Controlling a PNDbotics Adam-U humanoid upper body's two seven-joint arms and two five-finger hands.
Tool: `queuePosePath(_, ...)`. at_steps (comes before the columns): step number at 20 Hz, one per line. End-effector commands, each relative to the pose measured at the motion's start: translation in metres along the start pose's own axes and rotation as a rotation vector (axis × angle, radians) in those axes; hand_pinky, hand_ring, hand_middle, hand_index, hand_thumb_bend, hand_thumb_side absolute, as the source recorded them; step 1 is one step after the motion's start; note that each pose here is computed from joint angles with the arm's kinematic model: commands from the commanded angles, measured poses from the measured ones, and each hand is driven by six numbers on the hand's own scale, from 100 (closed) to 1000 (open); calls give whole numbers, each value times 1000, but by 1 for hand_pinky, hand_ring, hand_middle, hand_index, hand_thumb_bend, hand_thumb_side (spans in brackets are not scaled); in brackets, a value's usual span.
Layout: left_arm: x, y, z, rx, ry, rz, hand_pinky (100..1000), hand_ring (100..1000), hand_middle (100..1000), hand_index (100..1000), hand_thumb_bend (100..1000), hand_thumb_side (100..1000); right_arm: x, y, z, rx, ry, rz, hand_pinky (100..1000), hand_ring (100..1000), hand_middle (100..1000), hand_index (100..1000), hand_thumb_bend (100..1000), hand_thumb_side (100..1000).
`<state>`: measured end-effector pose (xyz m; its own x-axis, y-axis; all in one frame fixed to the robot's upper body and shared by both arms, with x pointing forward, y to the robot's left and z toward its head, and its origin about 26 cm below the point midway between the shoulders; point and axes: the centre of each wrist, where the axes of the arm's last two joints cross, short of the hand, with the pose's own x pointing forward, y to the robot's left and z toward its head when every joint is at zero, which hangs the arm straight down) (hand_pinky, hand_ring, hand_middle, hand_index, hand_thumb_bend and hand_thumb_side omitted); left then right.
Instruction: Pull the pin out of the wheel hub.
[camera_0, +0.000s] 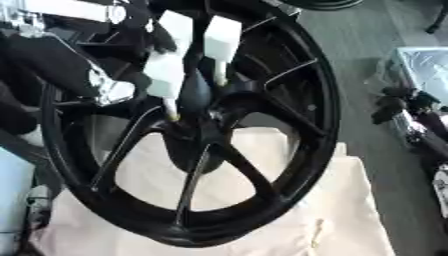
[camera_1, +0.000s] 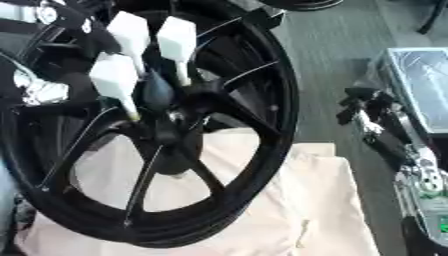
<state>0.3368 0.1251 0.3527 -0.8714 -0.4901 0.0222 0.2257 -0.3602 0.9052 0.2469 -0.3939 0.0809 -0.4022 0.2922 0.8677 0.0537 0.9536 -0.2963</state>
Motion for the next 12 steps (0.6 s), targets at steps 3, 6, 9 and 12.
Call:
queuePosePath(3, 4, 8, 11, 34, 0, -30, 896, 780, 834, 913, 100, 449, 3, -3, -2, 5, -2, 18, 557, 562, 598, 755, 100, 462)
queuePosePath(6, 5, 9, 12, 37, -4, -33, 901, 786, 837, 913, 100, 449, 2, -3, -2, 4, 0, 18, 557, 562, 598, 756, 100, 463)
queuePosePath(9, 6, 9, 13, 40, -6, -36, 900, 785, 836, 910, 100, 439, 2, -3, -2, 5, 2, 19, 557, 563, 599, 756, 100, 463)
queuePosePath(12, 8, 10, 14, 51, -12, -40, 900, 782, 832, 909, 100, 410, 2, -2, -2, 6, 4, 20, 557, 563, 599, 756, 100, 462)
